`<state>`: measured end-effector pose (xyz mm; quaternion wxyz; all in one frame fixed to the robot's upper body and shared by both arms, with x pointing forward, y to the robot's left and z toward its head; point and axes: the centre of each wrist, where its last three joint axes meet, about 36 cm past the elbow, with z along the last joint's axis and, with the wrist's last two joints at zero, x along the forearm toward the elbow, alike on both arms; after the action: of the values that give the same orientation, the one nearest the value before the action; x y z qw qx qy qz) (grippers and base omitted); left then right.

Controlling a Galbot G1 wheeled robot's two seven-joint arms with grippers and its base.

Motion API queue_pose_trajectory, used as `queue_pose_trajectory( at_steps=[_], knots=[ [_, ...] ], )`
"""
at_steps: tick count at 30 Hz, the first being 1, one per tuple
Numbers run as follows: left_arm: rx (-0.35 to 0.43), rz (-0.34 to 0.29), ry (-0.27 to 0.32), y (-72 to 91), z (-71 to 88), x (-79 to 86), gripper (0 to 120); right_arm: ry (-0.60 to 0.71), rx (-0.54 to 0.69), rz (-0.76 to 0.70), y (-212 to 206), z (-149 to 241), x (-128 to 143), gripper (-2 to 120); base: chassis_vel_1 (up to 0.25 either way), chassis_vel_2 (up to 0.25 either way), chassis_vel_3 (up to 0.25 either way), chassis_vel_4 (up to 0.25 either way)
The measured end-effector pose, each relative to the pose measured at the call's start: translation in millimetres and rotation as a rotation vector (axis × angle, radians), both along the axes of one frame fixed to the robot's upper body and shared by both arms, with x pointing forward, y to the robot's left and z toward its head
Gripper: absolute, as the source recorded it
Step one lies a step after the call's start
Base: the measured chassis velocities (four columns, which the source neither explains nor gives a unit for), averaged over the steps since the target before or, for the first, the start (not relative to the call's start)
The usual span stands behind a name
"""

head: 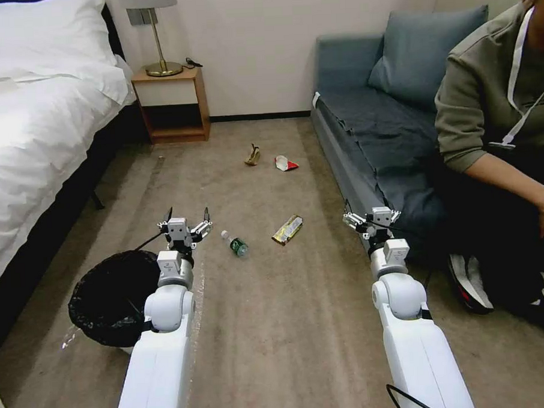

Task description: Pick up the trash bin, then pick up the garbage on the floor and place it into the trash bin.

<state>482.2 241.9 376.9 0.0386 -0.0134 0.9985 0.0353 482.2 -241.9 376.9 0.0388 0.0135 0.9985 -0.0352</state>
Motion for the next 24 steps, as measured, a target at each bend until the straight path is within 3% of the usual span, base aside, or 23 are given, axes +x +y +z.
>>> queue_pose_trajectory(
  at_steps=[24],
  knots=[
    [0.000, 0.000, 0.000, 0.0, 0.0, 0.0, 100, 0.000, 0.000, 0.000, 0.0, 0.0, 0.0, 100, 0.000, 0.000, 0.000, 0.000]
  ],
)
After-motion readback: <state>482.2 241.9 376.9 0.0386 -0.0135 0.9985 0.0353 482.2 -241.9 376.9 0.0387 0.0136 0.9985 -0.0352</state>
